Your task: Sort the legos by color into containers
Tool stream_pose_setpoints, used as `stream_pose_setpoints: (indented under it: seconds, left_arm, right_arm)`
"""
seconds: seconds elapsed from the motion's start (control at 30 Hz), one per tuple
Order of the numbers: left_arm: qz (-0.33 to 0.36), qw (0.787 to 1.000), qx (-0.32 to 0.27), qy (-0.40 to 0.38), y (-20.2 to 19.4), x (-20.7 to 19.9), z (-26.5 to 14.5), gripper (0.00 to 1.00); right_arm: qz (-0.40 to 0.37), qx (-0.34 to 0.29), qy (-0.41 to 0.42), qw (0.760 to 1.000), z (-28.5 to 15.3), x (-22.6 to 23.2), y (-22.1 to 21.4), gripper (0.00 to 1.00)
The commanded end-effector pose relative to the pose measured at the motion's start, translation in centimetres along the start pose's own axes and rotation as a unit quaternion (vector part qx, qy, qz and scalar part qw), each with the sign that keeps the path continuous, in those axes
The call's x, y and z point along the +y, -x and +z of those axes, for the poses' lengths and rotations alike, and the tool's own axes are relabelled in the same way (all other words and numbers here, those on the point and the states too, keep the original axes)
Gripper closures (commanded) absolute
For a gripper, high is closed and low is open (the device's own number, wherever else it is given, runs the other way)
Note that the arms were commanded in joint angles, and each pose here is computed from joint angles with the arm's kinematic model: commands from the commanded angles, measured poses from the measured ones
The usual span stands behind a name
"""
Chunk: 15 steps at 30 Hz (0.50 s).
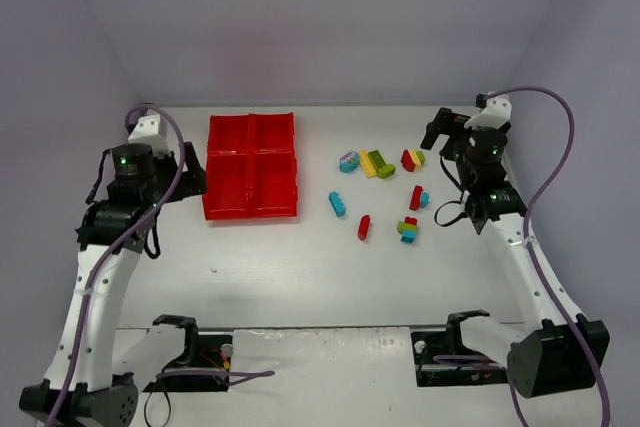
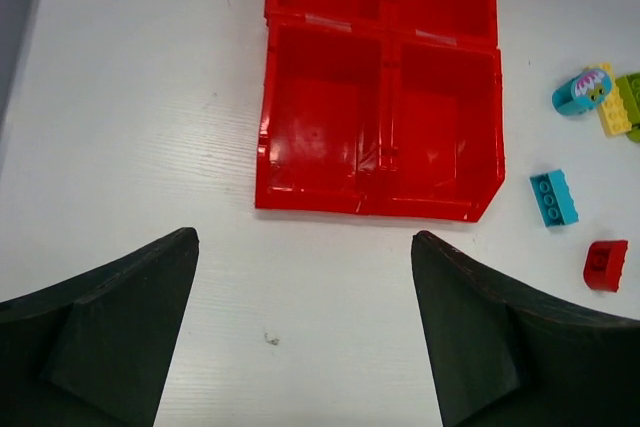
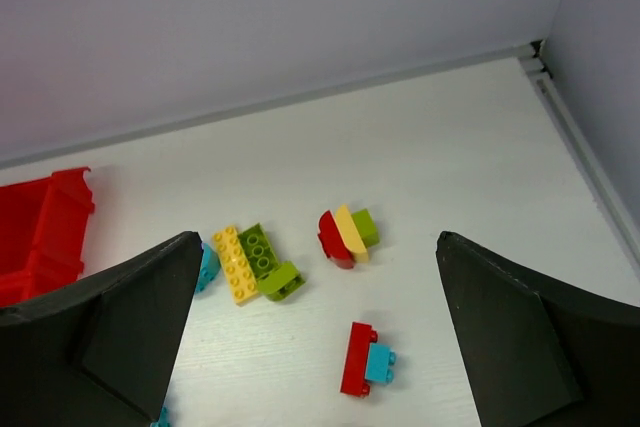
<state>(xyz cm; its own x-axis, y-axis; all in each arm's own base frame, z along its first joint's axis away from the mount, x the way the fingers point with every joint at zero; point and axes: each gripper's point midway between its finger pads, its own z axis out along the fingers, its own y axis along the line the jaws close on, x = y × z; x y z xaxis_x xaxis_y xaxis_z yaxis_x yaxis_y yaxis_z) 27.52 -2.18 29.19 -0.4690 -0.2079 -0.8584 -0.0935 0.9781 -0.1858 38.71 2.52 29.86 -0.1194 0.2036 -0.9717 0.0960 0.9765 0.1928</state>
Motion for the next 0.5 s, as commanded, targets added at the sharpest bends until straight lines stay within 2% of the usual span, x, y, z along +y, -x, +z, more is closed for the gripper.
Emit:
stream_pose_setpoints:
  seconds: [0.0,0.07,0.13,0.17,0.23,0.33,0.4,0.47]
  left_arm:
    - [-0.002,0.999,-0.015,-0.047,2.3,-2.6,0.7,0.19]
    - [0.000,0.999,-0.012,-0.053,2.6,-3.3,1.1,0.20]
    - [0.009,0.997,0.001,-0.078,2.3,-5.7,1.8,0.22]
    - [0.007,0.997,0.006,-0.071,2.2,-5.6,2.4,0.23]
    - [0.017,0.995,0.023,-0.094,1.7,-8.4,3.2,0.23]
    - [0.014,0.991,0.060,-0.119,0.4,-12.1,4.8,0.24]
    - [-0.002,0.987,0.092,-0.130,-0.9,-15.1,6.1,0.31]
    - [-0.008,0.985,0.132,-0.108,-3.0,-16.9,8.1,0.33]
  right_arm:
    - [0.020,-0.007,0.030,0.999,0.6,1.7,1.5,0.00]
    - [0.024,0.010,0.029,0.999,1.2,1.8,0.6,0.00]
    - [0.023,0.027,0.039,0.999,1.6,2.2,-0.3,0.00]
    - [0.023,0.031,0.038,0.999,1.7,2.2,-0.6,0.02]
    - [0.022,0.044,0.040,0.998,2.0,2.2,-1.5,0.06]
    - [0.024,0.051,0.035,0.998,2.4,2.1,-1.8,0.06]
    - [0.025,0.052,0.025,0.998,2.6,1.8,-1.7,0.05]
    - [0.026,0.055,0.017,0.998,2.8,1.7,-1.9,0.05]
